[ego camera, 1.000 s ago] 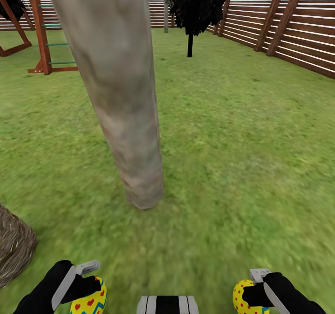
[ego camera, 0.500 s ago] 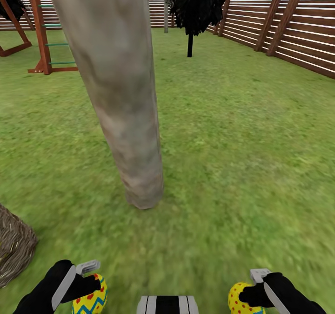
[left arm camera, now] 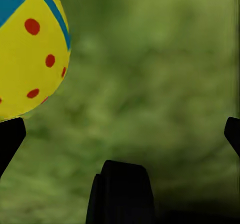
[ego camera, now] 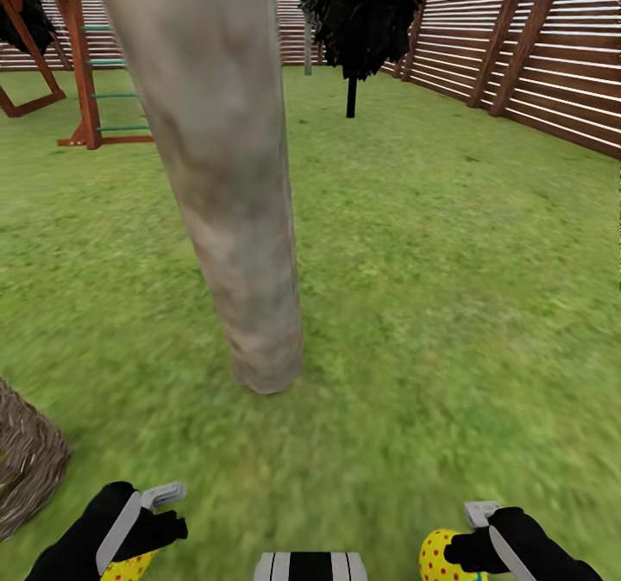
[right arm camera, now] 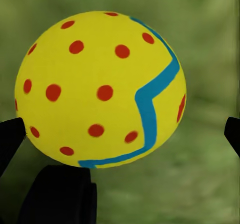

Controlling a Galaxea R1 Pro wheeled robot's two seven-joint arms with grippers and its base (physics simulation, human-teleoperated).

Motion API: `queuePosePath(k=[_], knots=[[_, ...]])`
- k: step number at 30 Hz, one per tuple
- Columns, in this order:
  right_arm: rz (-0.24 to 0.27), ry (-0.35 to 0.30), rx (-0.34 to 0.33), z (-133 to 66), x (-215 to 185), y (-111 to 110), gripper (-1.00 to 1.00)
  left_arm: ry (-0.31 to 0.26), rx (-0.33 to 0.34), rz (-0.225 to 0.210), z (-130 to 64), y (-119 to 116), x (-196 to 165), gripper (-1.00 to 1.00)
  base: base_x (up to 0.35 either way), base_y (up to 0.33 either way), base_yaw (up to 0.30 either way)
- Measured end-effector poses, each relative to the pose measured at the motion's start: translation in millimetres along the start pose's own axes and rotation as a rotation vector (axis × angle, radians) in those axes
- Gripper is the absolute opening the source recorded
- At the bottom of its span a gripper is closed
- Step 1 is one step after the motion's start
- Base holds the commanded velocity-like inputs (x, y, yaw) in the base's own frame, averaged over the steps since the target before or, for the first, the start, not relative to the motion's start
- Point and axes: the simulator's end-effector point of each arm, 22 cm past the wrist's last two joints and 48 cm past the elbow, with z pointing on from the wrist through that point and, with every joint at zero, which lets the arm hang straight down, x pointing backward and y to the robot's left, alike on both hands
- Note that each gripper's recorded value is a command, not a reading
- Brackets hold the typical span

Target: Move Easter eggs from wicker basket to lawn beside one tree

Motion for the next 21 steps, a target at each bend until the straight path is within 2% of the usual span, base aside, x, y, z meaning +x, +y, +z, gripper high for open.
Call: queuePosePath(k=[21], knots=[[0.0, -0.085, 0.002, -30.4, -25, -1, 1.0, -0.082, 0.034, 0.003, -32.9, -12, -21, 1.0, -0.327, 0.0, 0.0]])
